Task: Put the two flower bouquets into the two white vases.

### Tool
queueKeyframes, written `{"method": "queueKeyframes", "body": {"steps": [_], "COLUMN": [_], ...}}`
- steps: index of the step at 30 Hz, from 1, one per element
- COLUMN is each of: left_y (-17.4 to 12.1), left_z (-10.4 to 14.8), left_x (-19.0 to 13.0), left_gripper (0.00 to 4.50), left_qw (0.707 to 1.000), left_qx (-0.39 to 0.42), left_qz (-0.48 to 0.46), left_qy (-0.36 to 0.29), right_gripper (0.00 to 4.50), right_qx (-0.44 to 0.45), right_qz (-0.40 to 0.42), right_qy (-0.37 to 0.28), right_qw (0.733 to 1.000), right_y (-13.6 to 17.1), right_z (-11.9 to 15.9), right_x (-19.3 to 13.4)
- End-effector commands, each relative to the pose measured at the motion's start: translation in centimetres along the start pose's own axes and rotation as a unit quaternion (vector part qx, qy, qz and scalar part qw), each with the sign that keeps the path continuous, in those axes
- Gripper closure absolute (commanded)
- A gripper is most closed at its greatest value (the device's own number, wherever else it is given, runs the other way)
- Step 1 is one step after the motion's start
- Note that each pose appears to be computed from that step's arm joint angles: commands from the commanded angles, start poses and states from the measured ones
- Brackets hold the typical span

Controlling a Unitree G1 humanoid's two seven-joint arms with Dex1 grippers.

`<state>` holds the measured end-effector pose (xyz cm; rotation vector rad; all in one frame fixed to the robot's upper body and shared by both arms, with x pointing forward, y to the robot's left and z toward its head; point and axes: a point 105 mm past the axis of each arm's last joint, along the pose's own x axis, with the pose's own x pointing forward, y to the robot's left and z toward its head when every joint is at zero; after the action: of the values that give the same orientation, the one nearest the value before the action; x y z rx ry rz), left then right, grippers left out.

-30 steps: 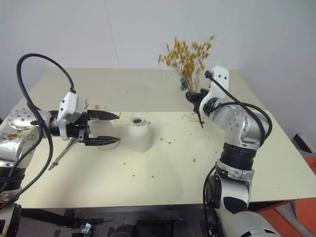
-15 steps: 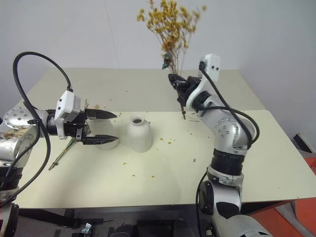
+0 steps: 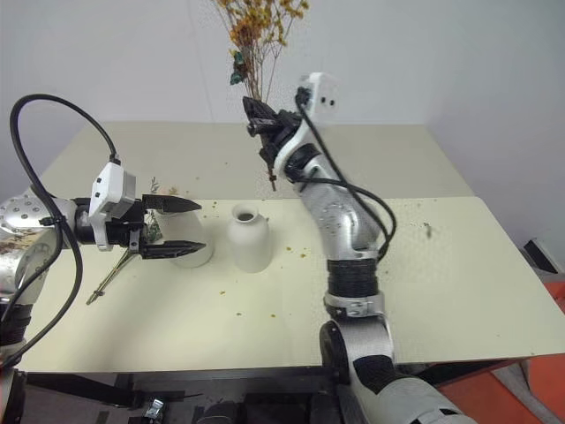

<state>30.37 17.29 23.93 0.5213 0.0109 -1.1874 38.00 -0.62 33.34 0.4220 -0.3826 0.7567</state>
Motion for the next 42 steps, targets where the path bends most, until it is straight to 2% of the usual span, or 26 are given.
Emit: {"method": "queueKeyframes", "body": {"steps": [1,11,22,29,42], "left_y": [0.0,-0.1,-0.3,-0.4,-0.4], "left_z": [1.2,1.0,0.8,0.8,0.7], "left_x": [-0.6,-0.7,-0.6,-0.9,-1.1], "left_gripper": [0.45,0.45,0.45,0.45,0.45], "left_qw": [1.000,1.000,1.000,1.000,1.000], "left_qx": [0.020,0.013,0.009,0.006,0.004], "left_qz": [0.014,0.018,0.017,0.019,0.022], "left_qy": [-0.007,-0.004,0.000,0.005,0.009], "right_gripper": [4.47,4.47,4.47,4.47,4.47], "right_qx": [-0.032,-0.057,-0.040,-0.037,-0.030], "right_qz": [0.009,0.032,0.046,0.037,0.048], "right_qy": [-0.062,-0.054,-0.060,-0.057,-0.063], "right_qw": [0.998,0.996,0.996,0.997,0.996], "right_y": [2.3,4.9,6.7,6.7,7.8], "right_z": [0.7,-4.4,-5.6,-7.2,-7.4], "right_x": [0.6,-0.7,-0.3,0.0,0.6]}}
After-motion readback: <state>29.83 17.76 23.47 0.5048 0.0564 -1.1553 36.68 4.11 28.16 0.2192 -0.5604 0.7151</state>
